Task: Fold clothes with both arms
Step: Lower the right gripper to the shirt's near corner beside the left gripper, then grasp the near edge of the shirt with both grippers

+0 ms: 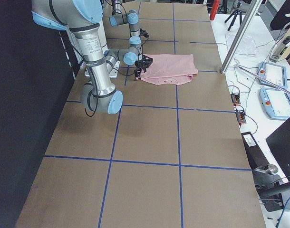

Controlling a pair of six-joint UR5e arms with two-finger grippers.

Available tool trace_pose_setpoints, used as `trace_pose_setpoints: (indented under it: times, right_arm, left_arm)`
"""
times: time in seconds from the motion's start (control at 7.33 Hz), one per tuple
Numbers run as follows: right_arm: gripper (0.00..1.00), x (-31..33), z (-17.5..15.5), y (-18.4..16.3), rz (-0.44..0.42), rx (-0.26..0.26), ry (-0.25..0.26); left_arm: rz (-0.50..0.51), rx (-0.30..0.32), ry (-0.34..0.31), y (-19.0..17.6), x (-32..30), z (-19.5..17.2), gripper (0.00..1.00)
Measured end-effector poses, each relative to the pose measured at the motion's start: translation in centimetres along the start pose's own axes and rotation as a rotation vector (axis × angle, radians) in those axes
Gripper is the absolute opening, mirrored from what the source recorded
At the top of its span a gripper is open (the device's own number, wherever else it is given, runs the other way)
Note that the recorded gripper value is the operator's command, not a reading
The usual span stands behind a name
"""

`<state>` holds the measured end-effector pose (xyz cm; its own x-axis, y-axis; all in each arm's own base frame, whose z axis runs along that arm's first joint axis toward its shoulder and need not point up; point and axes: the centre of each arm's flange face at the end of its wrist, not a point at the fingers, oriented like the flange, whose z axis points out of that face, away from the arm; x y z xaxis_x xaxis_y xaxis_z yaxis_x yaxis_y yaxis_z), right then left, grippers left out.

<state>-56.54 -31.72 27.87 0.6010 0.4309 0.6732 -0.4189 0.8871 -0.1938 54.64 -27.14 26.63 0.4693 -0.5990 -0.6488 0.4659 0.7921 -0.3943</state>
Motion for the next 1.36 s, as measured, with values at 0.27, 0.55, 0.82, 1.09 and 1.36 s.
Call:
trace_pose_setpoints:
  times: [0.27, 0.55, 0.82, 1.09, 1.36]
  right_arm:
    - [0.92, 0.18, 0.97, -0.48, -0.007, 0.009, 0.019]
    - [0.55, 0.03, 1.13, -0.51, -0.01, 0.009, 0.022]
    - [0.33, -0.08, 1.08, -0.44, -0.009, 0.005, 0.021]
    - [0.14, -0.07, 1.14, -0.4, -0.011, 0.001, 0.023]
    - [0.0, -0.07, 1.13, -0.37, -0.012, -0.003, 0.024]
  left_arm:
    - [0.0, 0.0, -0.001, 0.02, -0.02, 0.04, 0.0]
    - [0.0, 0.0, -0.002, 0.01, -0.05, 0.07, 0.0]
    - [0.0, 0.001, -0.003, -0.03, -0.13, 0.12, 0.0]
    - [0.0, 0.001, -0.004, -0.05, -0.17, 0.14, 0.0]
    - [0.0, 0.001, -0.004, -0.05, -0.16, 0.16, 0.0]
